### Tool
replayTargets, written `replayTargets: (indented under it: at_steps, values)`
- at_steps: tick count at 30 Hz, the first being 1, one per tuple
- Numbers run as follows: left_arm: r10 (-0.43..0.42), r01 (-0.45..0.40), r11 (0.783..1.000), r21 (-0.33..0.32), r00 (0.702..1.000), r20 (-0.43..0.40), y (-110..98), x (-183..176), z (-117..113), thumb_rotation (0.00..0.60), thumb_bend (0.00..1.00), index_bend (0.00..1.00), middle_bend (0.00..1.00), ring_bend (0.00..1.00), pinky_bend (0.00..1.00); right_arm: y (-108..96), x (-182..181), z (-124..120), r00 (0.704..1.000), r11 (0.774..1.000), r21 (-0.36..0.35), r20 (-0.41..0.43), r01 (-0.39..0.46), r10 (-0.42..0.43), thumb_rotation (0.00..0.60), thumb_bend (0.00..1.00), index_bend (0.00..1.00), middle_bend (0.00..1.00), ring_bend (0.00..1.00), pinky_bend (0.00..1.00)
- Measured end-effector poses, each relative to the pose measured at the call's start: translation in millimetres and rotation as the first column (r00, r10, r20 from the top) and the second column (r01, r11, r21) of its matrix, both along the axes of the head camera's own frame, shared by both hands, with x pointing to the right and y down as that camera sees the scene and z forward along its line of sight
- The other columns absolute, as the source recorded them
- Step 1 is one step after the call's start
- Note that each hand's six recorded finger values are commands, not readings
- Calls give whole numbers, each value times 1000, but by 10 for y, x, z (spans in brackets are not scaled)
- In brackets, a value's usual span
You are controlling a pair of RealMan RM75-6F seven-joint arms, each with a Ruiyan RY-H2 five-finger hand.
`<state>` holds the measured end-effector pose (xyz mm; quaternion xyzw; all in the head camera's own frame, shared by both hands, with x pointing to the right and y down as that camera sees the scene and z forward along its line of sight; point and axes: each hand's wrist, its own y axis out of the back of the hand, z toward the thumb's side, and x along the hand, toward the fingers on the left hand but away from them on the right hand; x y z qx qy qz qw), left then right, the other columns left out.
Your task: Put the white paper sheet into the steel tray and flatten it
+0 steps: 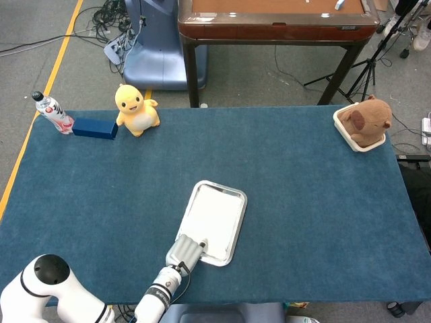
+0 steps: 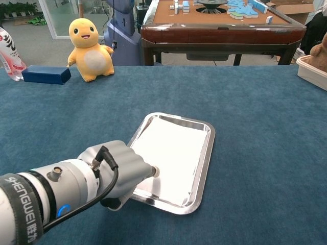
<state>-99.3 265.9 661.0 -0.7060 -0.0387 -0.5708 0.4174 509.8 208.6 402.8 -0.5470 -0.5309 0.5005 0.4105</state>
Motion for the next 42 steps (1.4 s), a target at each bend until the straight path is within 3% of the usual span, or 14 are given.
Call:
replayTargets:
  at_steps: [13,26,31,34,42]
  values:
    - [-27,28,998,56,999,-20,-135,-167,-198,600,944,105,1000,843,866,-6,-10,28,1000,1000,-8,-4,2,-2,600,0,202,314,157,332]
    - [-166,178,973,144,982,-93,-428,-728,-496,600,931,104,1000,812,864,-22,-80,141,1000,999,-40,-19,16,-17,600,0,202,314,157,332]
    - [-241,269,945,186,957,-160,-498,-990,-595,600,918,96,980,722,855,-24,-111,195,999,998,-57,-29,23,-25,600,0,202,314,157,332]
    - [-288,330,919,214,935,-207,-545,-1177,-651,600,885,88,913,668,837,-27,-135,234,999,997,-67,-35,29,-31,600,0,202,314,157,333]
    - [-362,463,840,282,866,-346,-628,-1657,-807,600,633,87,658,520,746,-28,-204,340,998,994,-98,-49,41,-45,600,0,202,314,158,333]
